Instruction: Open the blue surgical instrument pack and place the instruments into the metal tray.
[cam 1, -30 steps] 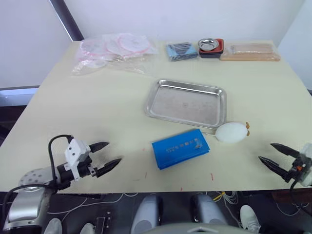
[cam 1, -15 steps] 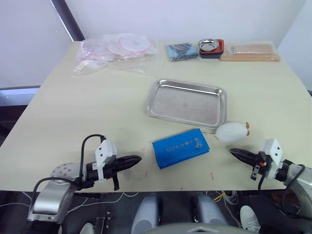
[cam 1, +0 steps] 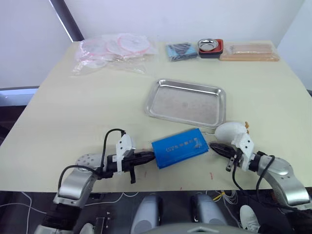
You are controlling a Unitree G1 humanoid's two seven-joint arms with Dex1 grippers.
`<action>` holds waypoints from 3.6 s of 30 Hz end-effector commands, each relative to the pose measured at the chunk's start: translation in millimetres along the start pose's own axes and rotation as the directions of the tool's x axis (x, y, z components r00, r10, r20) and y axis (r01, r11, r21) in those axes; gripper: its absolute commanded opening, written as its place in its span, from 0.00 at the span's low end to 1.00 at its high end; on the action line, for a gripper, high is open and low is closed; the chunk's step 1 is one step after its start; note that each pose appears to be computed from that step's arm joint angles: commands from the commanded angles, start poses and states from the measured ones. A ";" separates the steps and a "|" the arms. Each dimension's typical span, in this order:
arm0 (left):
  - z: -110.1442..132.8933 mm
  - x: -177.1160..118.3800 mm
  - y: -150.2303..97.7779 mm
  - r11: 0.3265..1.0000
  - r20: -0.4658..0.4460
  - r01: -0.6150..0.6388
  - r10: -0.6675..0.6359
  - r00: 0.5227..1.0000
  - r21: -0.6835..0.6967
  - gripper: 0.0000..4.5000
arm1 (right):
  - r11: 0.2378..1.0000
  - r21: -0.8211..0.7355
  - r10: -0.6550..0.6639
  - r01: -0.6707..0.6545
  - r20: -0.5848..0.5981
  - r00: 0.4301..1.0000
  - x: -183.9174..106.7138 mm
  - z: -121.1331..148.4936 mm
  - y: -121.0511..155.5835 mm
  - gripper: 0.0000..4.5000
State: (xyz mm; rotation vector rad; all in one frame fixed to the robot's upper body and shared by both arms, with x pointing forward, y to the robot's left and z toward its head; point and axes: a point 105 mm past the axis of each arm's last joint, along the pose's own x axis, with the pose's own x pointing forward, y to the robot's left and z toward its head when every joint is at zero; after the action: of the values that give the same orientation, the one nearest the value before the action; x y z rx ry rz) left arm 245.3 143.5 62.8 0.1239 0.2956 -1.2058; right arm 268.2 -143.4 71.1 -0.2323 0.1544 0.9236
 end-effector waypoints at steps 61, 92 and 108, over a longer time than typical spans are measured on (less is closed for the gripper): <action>99.6 -41.1 -18.1 0.871 -0.032 0.287 -0.300 0.953 0.400 0.94 | 0.803 -0.528 0.361 -0.275 0.063 0.931 -19.5 24.4 35.3 1.00; 92.6 -49.3 -16.8 0.869 -0.016 0.317 -0.337 0.941 0.380 1.00 | 0.769 -0.596 0.344 -0.230 0.083 0.935 -2.1 12.7 28.2 0.01; 93.7 -47.8 -10.5 0.875 0.016 0.264 -0.296 0.955 0.406 1.00 | 0.863 -0.146 0.501 -0.484 0.118 0.857 -5.4 71.0 32.3 0.01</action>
State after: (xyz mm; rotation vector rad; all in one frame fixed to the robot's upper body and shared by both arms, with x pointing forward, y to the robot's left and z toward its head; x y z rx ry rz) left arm 235.2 159.2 158.7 0.3669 0.0295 -1.5541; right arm 239.6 -110.7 122.0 -0.2796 0.0228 1.4643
